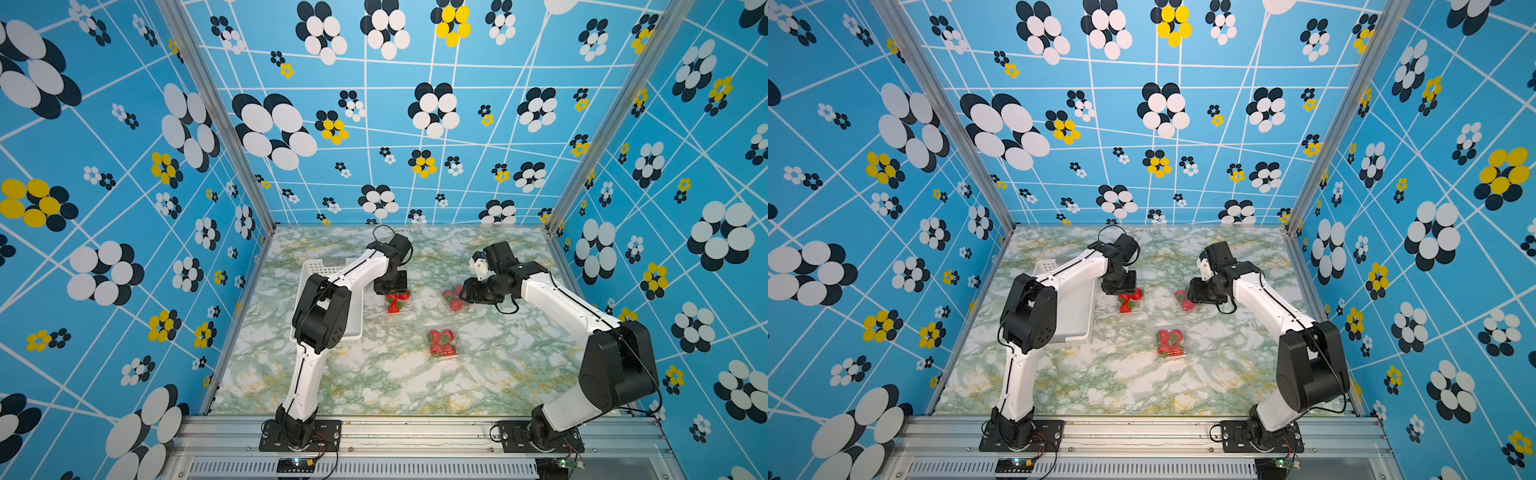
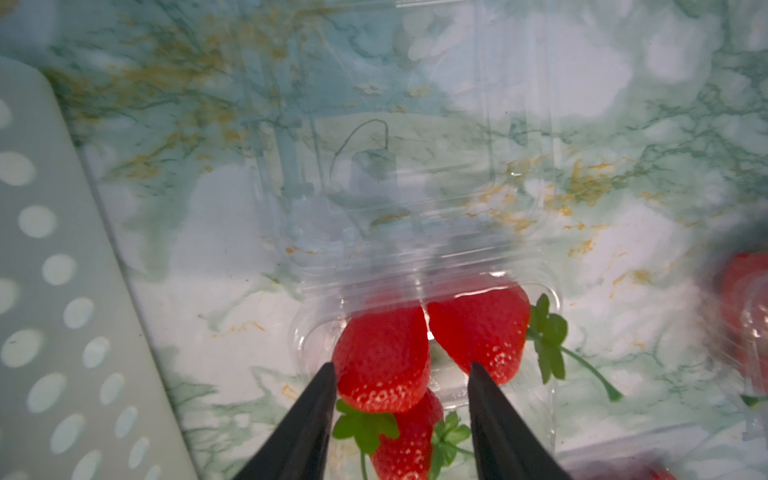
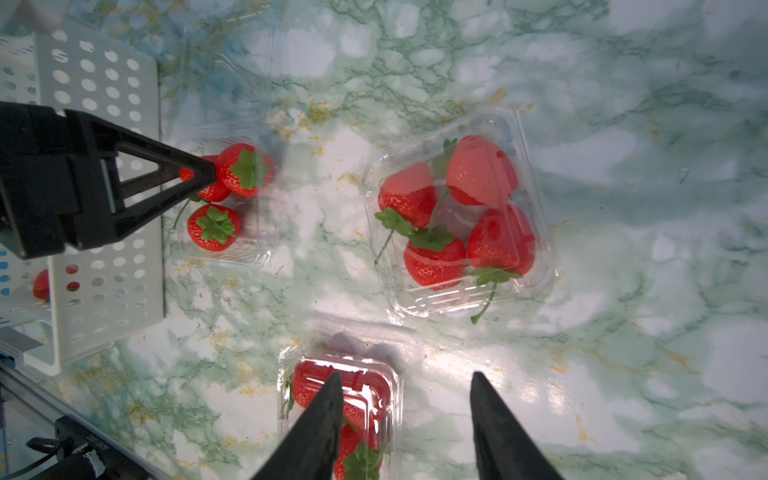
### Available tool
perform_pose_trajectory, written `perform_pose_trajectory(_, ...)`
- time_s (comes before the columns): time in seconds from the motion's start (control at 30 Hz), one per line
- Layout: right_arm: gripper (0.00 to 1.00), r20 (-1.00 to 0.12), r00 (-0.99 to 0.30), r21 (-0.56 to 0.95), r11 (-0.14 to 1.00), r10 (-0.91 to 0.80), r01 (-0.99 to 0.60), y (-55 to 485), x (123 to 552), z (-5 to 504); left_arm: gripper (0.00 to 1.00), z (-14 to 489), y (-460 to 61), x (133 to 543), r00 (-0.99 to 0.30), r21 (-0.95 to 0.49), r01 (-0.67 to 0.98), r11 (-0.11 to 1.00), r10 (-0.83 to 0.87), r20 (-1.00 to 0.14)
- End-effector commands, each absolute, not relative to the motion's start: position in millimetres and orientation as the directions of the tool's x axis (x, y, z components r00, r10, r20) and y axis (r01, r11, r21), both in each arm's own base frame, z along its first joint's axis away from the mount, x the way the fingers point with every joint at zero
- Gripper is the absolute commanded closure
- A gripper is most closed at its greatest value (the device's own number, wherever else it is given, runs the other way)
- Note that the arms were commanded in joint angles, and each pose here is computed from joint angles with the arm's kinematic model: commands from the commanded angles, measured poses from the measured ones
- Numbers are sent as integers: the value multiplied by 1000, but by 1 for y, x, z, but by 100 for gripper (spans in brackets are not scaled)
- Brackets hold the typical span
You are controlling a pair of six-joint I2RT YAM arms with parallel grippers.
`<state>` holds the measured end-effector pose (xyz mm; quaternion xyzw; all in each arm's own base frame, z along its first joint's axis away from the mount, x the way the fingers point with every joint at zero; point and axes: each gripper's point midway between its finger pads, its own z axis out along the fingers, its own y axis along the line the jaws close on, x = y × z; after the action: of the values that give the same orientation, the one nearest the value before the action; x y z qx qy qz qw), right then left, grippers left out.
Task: Pack strawberries into containers
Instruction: Place the strawberry in the packing box.
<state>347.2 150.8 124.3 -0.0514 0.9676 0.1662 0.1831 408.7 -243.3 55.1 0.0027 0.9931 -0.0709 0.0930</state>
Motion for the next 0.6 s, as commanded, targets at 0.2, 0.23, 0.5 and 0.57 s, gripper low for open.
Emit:
perform_pose_trajectory(0.2,49,-345,-938,346,924,-39,-166,156,342,117,46,124,-211,396,-960,-128,1,992,-35,-278)
perform_pose_trajectory(0.23,49,-344,-938,354,920,-38,-167,158,344,116,46,133,-199,390,-959,-131,-11,991,-48,-279)
perform_pose_trajectory(0.5,49,-374,-925,392,893,-64,-220,183,348,122,39,165,-76,310,-964,-56,-163,985,-171,-203)
perform_pose_trajectory(0.57,49,-379,-923,397,888,-71,-232,189,347,123,39,155,-58,292,-968,-47,-192,980,-197,-153)
